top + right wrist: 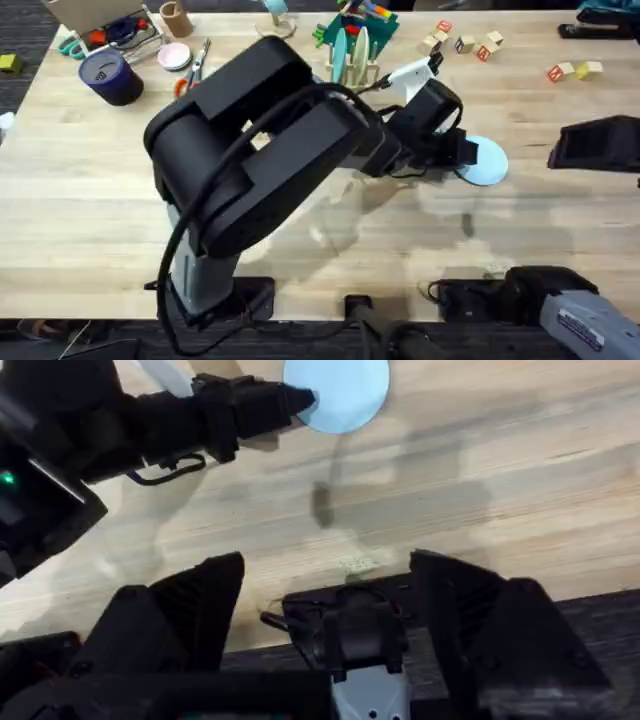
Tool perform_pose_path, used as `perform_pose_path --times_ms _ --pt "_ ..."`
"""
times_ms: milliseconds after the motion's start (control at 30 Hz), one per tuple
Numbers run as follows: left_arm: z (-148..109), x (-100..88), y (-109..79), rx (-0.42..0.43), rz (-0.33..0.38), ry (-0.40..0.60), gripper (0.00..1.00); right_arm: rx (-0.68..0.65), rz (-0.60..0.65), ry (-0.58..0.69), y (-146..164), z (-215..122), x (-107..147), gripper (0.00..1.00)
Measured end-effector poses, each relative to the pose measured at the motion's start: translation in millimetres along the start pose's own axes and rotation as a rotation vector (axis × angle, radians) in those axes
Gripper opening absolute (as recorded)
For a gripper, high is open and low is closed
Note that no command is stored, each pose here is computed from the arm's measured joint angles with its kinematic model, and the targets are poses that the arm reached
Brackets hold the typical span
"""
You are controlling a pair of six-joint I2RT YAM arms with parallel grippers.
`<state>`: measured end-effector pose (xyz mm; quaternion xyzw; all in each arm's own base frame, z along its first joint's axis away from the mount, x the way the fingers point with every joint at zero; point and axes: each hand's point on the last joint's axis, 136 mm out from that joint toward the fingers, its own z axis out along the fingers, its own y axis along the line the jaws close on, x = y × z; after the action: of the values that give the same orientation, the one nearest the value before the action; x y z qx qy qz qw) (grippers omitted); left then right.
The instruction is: Pick up the plates from the table one by one and place each into a slot on the dish rack.
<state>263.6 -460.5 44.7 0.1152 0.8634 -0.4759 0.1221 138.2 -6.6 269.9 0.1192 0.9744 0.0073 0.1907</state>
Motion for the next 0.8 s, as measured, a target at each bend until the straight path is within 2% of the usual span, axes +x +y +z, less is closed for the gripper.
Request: perform_pose_path --times_ms 800 --pt "4.5 -3.1 8.9 -0.041 -0.009 -0.013 0.039 0.000 -0.007 0.000 0.0 0.0 0.0 0.995"
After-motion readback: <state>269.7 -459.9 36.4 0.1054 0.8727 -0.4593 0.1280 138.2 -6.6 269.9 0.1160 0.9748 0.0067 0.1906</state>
